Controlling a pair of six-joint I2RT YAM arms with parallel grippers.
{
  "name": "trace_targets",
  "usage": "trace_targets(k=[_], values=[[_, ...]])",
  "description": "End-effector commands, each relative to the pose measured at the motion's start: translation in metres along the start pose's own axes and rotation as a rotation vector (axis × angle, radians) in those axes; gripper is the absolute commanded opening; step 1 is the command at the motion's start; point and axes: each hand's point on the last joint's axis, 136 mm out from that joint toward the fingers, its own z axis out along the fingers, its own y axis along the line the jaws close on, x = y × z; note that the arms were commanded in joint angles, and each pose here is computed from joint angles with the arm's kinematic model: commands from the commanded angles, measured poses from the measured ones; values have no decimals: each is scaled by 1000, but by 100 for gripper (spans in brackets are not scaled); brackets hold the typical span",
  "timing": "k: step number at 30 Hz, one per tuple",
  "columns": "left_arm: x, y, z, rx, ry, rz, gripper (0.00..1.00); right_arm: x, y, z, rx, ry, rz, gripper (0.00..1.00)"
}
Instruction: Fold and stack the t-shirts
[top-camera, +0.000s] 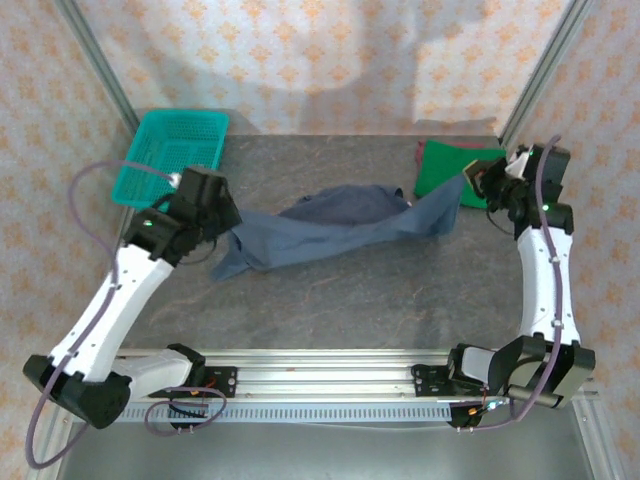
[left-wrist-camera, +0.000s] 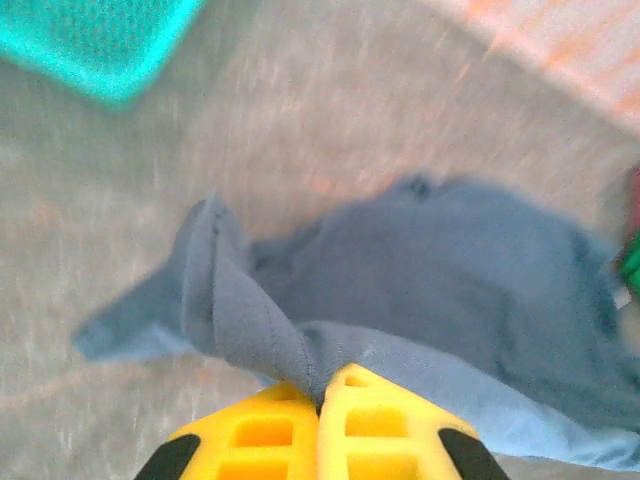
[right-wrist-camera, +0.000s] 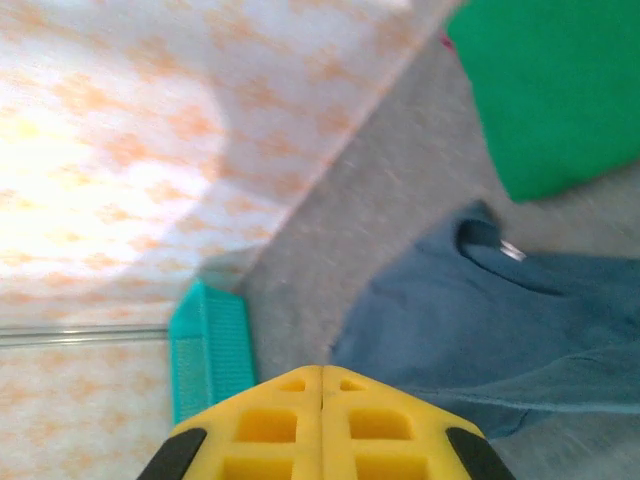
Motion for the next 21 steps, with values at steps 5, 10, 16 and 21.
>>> trace_targets(k=[5, 10, 16, 21], values=[[-113, -24, -123, 56, -372, 126, 0, -65, 144, -87, -347, -236, -21, 0], [-161, -47, -201, 198, -588, 143, 0, -83, 200, -161, -524, -368, 1, 0], [-177, -66, -280, 416, -748, 183, 0, -49, 252, -239, -624, -451, -118, 0], [-176, -66, -323, 522, -835, 204, 0, -23, 277, -291, -631, -528, -210, 0]])
